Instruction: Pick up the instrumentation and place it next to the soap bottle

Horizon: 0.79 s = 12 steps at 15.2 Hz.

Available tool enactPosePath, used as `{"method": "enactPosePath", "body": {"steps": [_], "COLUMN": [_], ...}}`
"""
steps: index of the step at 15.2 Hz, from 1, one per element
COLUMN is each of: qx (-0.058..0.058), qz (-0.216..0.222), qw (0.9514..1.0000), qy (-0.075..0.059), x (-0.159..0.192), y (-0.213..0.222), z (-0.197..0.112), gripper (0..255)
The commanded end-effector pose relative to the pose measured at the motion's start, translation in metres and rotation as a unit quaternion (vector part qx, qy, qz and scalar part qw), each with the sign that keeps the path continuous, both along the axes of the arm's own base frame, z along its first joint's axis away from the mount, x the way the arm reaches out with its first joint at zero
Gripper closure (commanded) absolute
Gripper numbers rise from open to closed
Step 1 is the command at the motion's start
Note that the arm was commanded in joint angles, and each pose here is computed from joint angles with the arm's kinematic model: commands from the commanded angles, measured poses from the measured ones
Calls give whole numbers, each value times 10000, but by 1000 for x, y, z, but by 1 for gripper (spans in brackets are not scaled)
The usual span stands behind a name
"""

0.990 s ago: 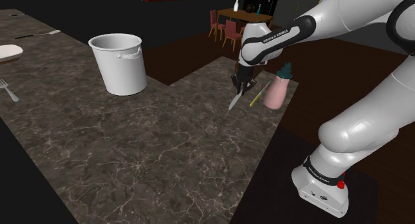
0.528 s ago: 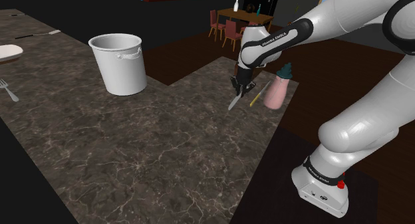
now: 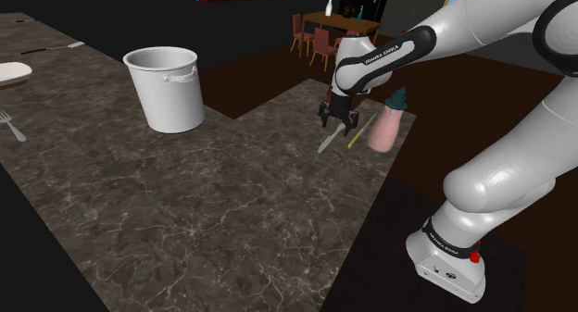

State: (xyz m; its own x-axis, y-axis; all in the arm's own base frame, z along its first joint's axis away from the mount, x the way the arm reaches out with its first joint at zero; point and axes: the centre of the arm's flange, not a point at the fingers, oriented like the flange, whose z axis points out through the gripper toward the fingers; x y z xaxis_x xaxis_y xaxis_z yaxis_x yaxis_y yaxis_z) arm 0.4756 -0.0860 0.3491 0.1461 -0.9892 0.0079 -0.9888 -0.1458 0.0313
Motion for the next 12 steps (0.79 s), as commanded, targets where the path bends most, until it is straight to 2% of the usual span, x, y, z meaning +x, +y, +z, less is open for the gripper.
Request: {"method": "enactPosePath", "body": {"steps": [1, 4, 12], "qx": [0, 0, 0], "qz": [0, 0, 0], "qw": [10000, 10000, 10000], "qy": [0, 0, 0], "x": [0, 1, 1], "y": [0, 1, 1], "z": [13, 50, 50], "gripper": [0, 0, 0]}}
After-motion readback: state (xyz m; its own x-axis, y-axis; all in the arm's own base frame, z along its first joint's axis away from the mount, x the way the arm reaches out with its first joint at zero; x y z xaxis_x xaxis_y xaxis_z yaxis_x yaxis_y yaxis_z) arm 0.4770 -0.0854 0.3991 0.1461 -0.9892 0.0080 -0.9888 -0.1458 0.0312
